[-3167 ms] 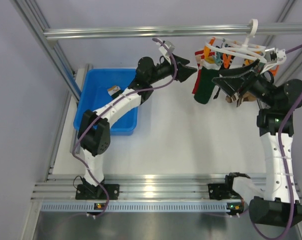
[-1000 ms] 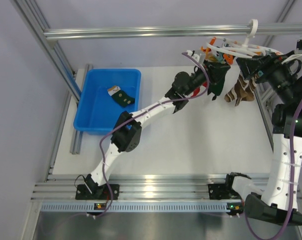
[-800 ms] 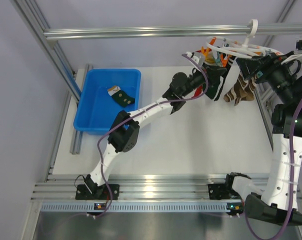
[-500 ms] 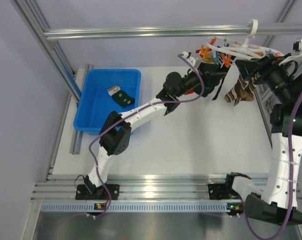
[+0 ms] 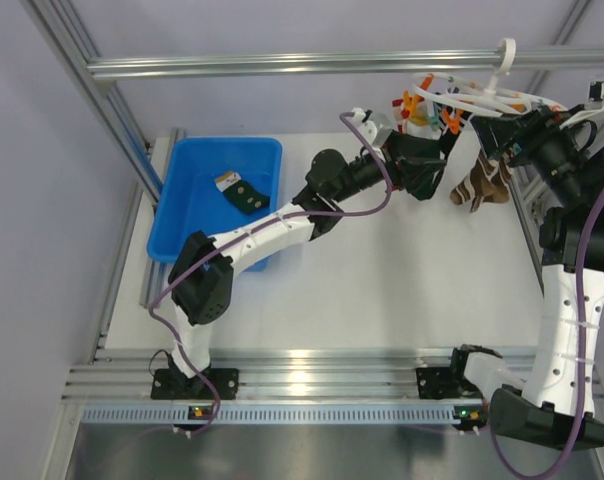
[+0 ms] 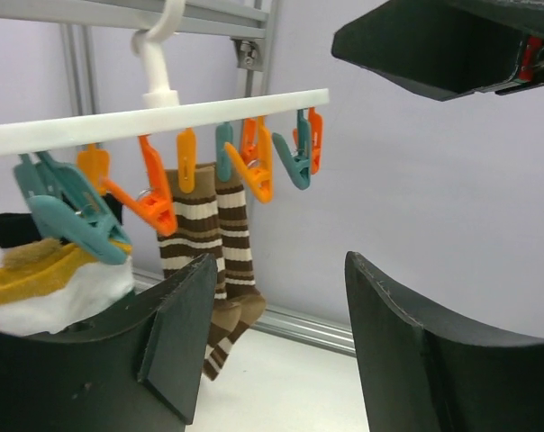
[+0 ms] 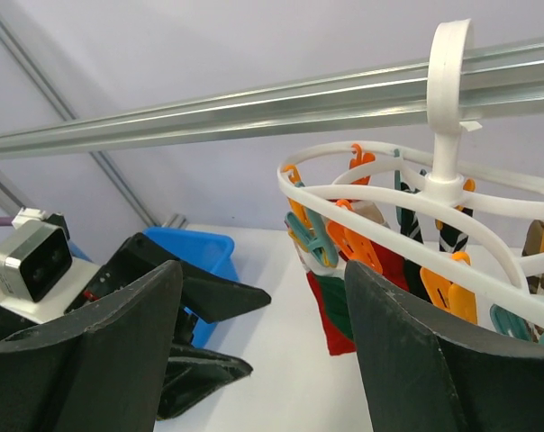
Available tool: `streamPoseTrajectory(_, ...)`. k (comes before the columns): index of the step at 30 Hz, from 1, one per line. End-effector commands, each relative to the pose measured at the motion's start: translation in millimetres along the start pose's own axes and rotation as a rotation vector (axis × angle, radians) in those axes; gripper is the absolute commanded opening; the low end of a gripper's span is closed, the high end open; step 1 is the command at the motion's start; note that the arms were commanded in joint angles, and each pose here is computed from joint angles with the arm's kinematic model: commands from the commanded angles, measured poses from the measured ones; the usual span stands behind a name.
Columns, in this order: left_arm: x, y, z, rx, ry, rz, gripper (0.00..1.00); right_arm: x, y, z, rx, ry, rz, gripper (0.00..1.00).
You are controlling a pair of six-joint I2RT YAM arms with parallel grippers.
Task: Clip the socks to the hanger
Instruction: Open the clamp at the hanger.
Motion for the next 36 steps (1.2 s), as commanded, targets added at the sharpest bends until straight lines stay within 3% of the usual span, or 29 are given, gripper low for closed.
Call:
streamPoseTrajectory(1,16.3,-17.6,8.9,-0.027,-0.077,-0.065,0.64,-0.8,4.5,11.8,-0.025,-0.058,0.015,0.72)
streamPoseTrajectory(12,67.3,11.6,-10.4,-0.033,-0.190,0.113,0.68,-0.8,5.4,17.7,-0.042,-0.057,-0.002,0.72)
streamPoseTrajectory(25,68.7,31.1,-50.7,-0.051,-0.178,0.164,0.77,0.9,2.2,16.5,-0.041,-0.050,-0.014,0.72)
streamPoseTrajectory(36,70.8,61.9,-39.3,-0.014,-0.241,0.207,0.81,-0.3,3.4,16.6,-0.047,-0.048,-0.014,0.72)
Point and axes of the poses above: each gripper's point midway between its finger pads, its own x axis out along the fingers, its own y axis along the line the jaws close on, z = x × y, the point moved 8 cm from there along -x, back along the fingers, and after that the axes turned 6 degrees about x, right-handed, at the moved point
